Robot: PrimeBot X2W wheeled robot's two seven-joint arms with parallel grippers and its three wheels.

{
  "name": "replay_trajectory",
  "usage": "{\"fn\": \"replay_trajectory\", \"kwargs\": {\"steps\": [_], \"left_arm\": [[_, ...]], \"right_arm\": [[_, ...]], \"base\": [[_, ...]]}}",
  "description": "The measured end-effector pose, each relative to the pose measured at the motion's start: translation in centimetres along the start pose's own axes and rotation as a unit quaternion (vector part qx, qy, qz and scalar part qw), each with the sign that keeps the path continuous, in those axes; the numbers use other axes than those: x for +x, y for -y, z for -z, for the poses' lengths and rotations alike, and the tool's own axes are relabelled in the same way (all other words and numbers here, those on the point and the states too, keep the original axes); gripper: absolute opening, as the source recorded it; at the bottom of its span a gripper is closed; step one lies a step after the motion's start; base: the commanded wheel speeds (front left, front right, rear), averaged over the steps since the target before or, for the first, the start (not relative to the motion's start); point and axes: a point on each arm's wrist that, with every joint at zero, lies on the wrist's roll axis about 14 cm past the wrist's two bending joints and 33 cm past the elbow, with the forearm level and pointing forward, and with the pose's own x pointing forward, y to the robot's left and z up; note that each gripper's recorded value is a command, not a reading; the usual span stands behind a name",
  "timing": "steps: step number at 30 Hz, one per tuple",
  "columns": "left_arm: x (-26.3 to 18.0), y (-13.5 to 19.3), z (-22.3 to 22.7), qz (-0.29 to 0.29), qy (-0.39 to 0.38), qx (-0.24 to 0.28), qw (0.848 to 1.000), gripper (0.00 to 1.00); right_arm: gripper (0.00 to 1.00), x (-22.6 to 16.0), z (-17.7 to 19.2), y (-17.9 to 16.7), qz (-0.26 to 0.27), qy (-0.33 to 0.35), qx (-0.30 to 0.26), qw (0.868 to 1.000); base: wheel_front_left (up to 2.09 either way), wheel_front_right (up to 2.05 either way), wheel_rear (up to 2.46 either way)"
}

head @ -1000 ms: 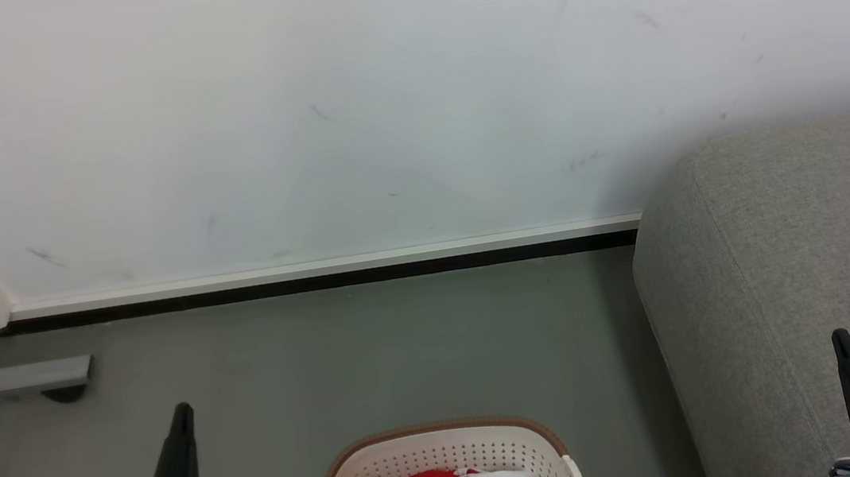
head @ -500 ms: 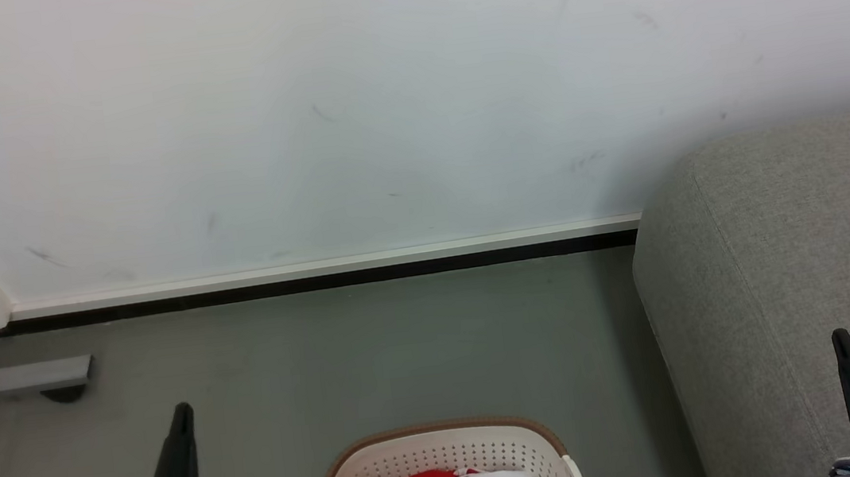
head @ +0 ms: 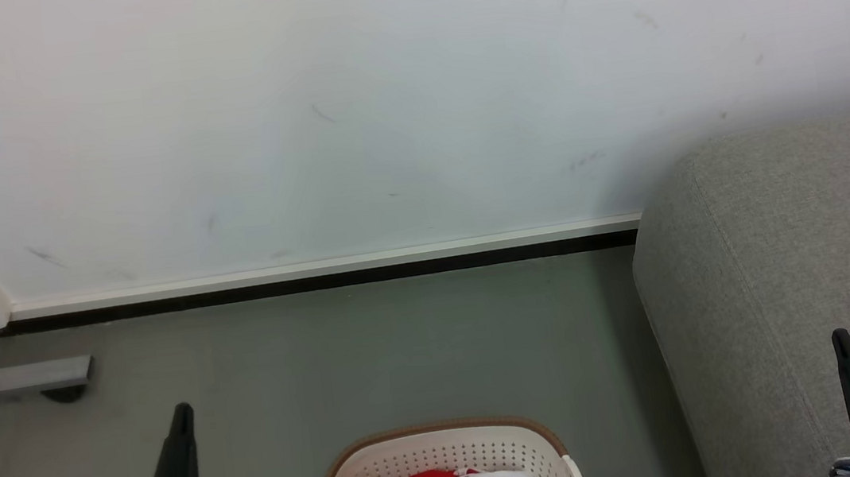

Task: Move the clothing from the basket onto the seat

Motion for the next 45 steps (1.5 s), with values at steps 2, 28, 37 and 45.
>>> {"fn": "replay_trajectory", "kwargs": {"steps": [2, 28, 37, 45], "left_arm": [[0.0, 0.0, 0.0, 0.0, 0.0, 0.0, 1.0, 0.0], [0.0, 0.0, 0.0, 0.0, 0.0, 0.0, 1.0, 0.0], [0.0, 0.0, 0.0, 0.0, 0.0, 0.0, 1.0, 0.0], [0.0, 0.0, 0.0, 0.0, 0.0, 0.0, 1.0, 0.0]], "right_arm": [[0.0, 0.0, 0.0, 0.0, 0.0, 0.0, 0.0, 1.0], [0.0, 0.0, 0.0, 0.0, 0.0, 0.0, 0.0, 1.0], [0.0, 0.0, 0.0, 0.0, 0.0, 0.0, 0.0, 1.0], [0.0, 0.0, -0.01, 0.0, 0.0, 0.0, 0.0, 1.0]], "base": [[0.0, 0.0, 0.0], [0.0, 0.0, 0.0], [0.0, 0.0, 0.0], [0.0, 0.0, 0.0]]}}
